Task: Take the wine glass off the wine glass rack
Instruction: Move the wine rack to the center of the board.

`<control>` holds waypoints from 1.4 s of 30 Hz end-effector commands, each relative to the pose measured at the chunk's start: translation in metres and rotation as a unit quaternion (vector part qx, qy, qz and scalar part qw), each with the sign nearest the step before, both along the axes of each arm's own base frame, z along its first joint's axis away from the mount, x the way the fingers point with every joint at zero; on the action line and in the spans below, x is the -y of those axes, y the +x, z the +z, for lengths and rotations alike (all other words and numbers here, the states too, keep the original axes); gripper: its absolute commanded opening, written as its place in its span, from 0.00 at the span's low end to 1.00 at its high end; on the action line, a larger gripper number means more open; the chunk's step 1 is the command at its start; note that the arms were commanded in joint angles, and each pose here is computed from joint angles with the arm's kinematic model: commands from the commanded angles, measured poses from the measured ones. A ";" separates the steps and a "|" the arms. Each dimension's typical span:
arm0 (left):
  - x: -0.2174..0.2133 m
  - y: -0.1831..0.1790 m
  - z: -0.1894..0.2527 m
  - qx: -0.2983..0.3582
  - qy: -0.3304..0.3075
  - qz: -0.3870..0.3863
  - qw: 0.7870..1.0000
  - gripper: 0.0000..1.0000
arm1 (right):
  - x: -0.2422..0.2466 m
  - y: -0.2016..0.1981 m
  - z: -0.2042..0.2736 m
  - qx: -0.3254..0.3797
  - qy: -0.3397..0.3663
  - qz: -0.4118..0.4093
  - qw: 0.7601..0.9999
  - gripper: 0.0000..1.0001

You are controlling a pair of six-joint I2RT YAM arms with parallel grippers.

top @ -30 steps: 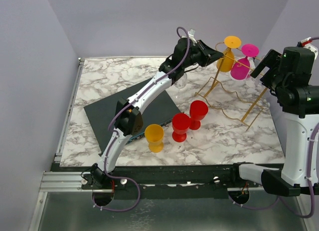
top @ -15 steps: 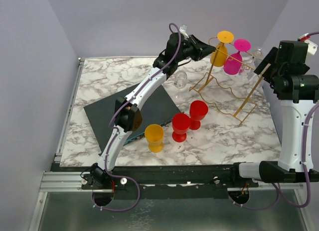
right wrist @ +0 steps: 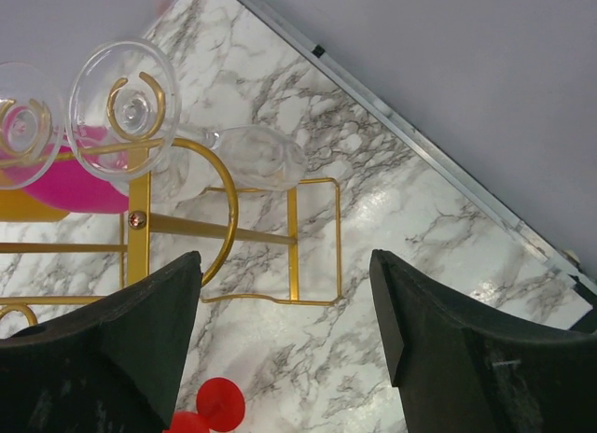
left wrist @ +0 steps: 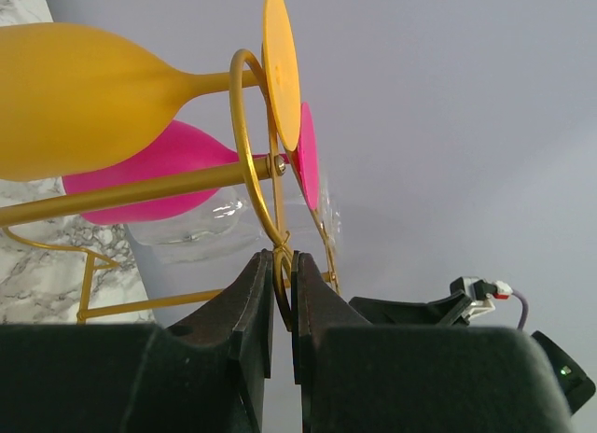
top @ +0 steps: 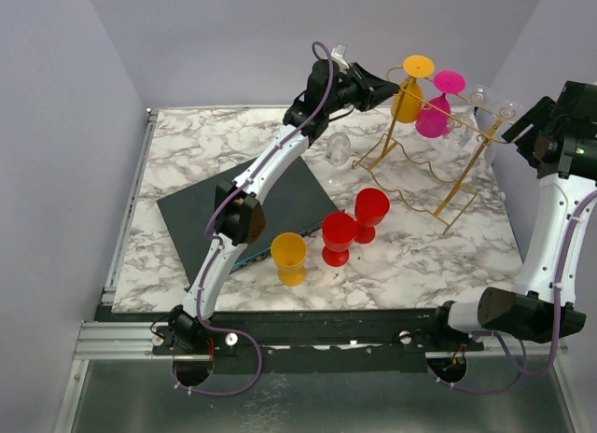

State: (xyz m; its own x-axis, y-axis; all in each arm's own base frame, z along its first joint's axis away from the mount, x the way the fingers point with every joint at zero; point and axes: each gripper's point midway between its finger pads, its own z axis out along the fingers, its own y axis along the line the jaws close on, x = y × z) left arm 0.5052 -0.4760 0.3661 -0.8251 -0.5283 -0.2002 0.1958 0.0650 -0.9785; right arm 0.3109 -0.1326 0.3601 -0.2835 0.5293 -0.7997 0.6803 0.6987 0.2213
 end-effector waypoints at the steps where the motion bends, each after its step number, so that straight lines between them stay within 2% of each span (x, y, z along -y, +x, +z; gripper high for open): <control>1: -0.019 0.019 0.026 0.055 -0.032 0.026 0.998 0.00 | -0.011 0.019 -0.006 0.028 0.028 0.035 0.999 0.77; 19: -0.029 0.040 0.019 0.083 -0.039 0.051 0.995 0.00 | -0.005 0.016 -0.040 -0.002 0.030 0.017 0.999 0.74; 30: -0.036 0.058 0.023 0.118 -0.046 0.102 0.987 0.00 | -0.015 0.008 -0.064 -0.015 0.050 0.030 0.998 0.71; 37: -0.039 0.070 0.014 0.112 -0.048 0.128 0.984 0.00 | -0.025 0.006 -0.069 -0.011 0.066 0.048 0.997 0.70; 42: -0.044 0.076 0.016 0.113 -0.042 0.150 0.981 0.00 | -0.033 0.015 -0.055 0.007 0.080 0.069 0.994 0.69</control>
State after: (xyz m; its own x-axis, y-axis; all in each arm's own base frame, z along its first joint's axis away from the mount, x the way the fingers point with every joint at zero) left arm 0.5425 -0.4684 0.3658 -0.7270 -0.6301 -0.2727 0.3323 0.0247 -0.9428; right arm 0.3352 -0.1073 0.3211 -0.2623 0.5882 -0.7650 0.5708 0.7338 0.3685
